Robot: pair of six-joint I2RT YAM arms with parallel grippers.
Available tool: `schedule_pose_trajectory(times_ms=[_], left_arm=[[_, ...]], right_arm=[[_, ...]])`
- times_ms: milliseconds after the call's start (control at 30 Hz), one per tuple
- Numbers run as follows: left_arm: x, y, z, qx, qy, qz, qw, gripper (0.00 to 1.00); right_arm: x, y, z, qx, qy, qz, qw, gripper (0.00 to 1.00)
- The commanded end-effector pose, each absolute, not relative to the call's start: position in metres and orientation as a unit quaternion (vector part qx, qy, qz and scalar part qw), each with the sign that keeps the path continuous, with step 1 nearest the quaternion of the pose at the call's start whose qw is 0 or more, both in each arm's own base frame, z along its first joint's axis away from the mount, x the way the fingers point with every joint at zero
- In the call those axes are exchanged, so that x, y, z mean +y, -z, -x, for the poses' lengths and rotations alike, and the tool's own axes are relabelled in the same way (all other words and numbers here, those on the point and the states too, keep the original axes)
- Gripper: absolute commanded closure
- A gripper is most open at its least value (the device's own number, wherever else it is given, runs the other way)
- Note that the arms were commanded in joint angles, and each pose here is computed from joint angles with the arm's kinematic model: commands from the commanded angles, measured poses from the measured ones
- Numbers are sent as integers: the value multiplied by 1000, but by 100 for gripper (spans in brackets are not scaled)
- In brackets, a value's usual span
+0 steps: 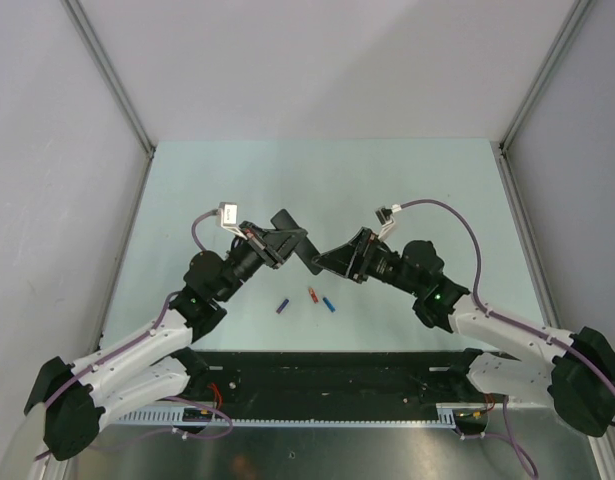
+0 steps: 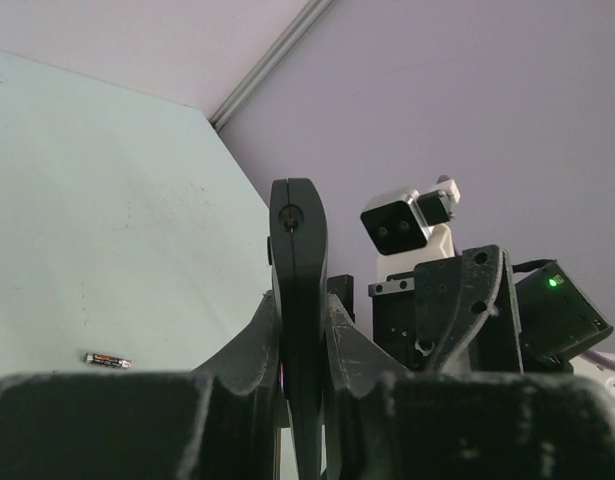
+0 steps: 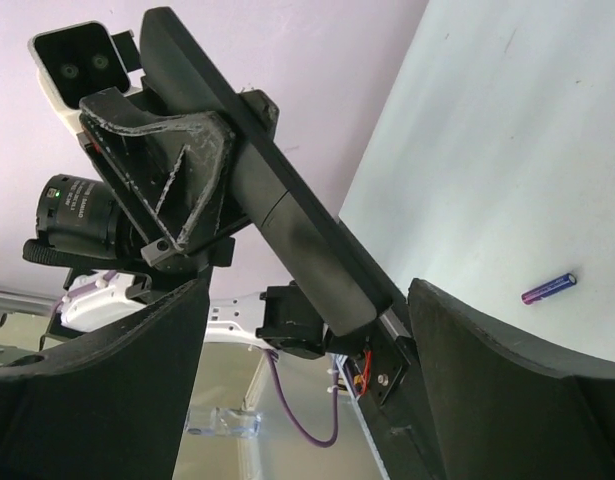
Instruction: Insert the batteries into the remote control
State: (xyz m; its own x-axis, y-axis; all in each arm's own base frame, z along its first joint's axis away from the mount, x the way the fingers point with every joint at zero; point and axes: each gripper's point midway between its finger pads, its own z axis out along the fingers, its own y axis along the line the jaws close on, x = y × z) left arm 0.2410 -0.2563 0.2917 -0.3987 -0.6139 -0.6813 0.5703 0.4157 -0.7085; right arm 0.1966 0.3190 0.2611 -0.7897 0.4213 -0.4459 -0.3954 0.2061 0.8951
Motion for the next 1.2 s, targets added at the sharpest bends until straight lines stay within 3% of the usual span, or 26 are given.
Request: schedule_pose_trajectory(times_ms=[0, 200, 1167], left_arm=[[-259, -312, -232, 612, 568, 8, 551, 100], [-262, -311, -228, 612, 572, 2, 546, 100], [-258, -323, -223, 598, 577, 3, 556, 100]], right_arm=[[324, -285, -200, 676, -657, -2, 334, 16], [328, -285, -206, 678, -654, -8, 336, 26], [330, -272, -208, 702, -630, -7, 331, 48]])
